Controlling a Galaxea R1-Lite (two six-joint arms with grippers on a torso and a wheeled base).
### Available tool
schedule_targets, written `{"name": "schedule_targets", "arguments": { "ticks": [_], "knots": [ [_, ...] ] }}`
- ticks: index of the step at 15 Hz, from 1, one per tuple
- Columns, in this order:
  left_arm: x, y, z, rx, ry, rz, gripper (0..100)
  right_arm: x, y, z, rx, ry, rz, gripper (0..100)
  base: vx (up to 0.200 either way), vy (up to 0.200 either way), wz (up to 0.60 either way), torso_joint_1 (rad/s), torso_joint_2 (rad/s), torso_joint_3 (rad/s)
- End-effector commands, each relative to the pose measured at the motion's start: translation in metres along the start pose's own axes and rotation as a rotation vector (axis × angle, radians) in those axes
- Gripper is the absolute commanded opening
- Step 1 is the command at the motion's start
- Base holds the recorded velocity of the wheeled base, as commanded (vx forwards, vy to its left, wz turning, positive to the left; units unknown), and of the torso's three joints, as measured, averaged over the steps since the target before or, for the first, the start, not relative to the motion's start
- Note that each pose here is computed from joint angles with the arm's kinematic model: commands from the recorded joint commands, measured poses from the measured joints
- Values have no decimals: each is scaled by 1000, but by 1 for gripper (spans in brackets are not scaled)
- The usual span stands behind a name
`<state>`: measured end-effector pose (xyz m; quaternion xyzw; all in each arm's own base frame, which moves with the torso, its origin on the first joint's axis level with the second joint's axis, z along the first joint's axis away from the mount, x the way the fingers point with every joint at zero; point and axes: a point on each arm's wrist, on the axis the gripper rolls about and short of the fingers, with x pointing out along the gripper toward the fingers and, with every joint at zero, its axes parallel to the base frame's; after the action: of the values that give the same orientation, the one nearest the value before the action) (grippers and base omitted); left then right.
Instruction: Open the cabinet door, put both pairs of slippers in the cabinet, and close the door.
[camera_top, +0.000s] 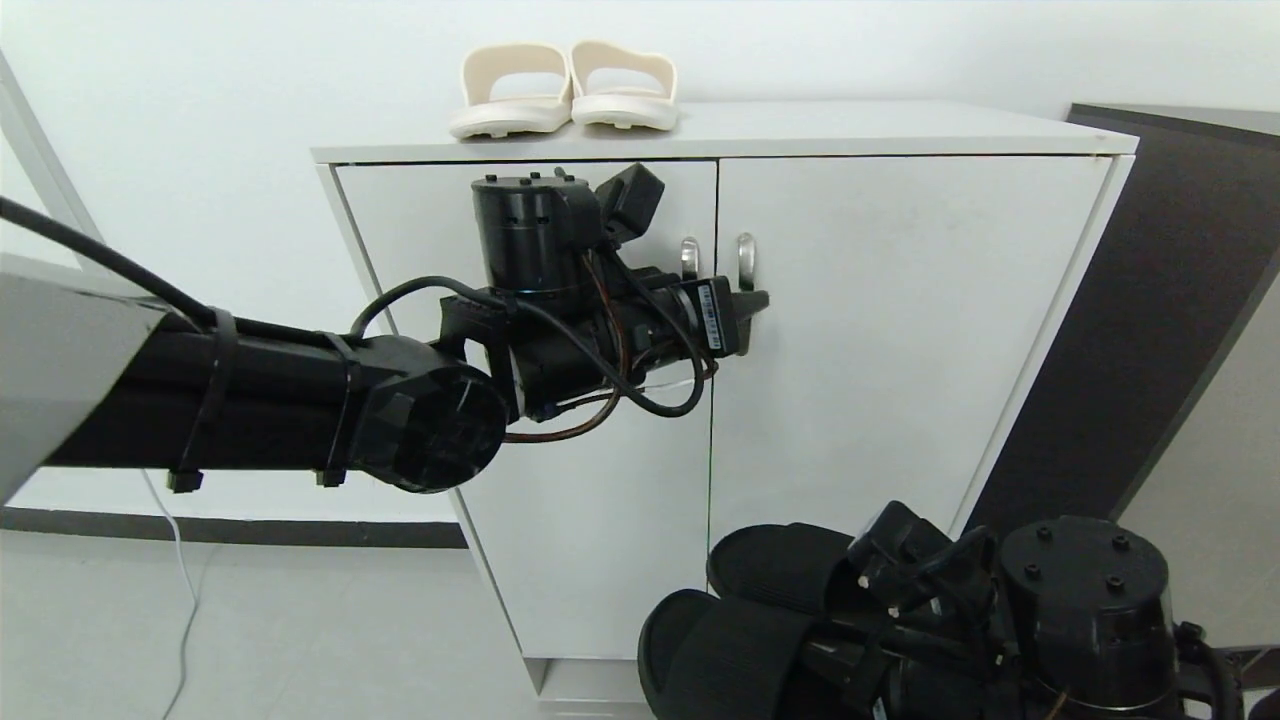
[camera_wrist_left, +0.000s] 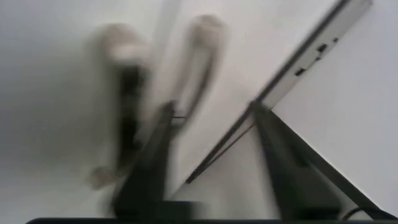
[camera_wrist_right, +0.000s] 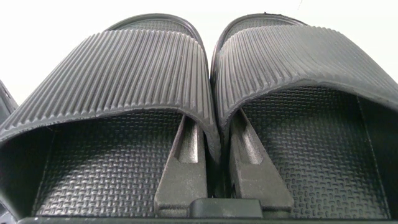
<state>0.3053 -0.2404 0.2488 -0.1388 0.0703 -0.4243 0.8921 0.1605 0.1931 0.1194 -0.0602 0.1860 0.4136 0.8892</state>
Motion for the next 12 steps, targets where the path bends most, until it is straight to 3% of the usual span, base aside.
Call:
{"name": "schedule_targets", "arguments": {
  "ticks": [1,7,11,12],
  "knots": [
    [-6,-3,2,0,-1,-12,0,-3,3,-5,-8,16,26,0,0,0,0,0,0,0],
    [-31,-27,2,-3,12,-53,0,-15,10,-22,-88,-8,221,0,0,0,0,0,0,0],
    [-49,-42,-5,1,35,-84,0,-14,10,-22,-89,-14,224,0,0,0,0,0,0,0],
    [-55,-44,-7,6,13,-96,0,-14,10,-22,-89,-14,225,0,0,0,0,0,0,0]
  ]
}}
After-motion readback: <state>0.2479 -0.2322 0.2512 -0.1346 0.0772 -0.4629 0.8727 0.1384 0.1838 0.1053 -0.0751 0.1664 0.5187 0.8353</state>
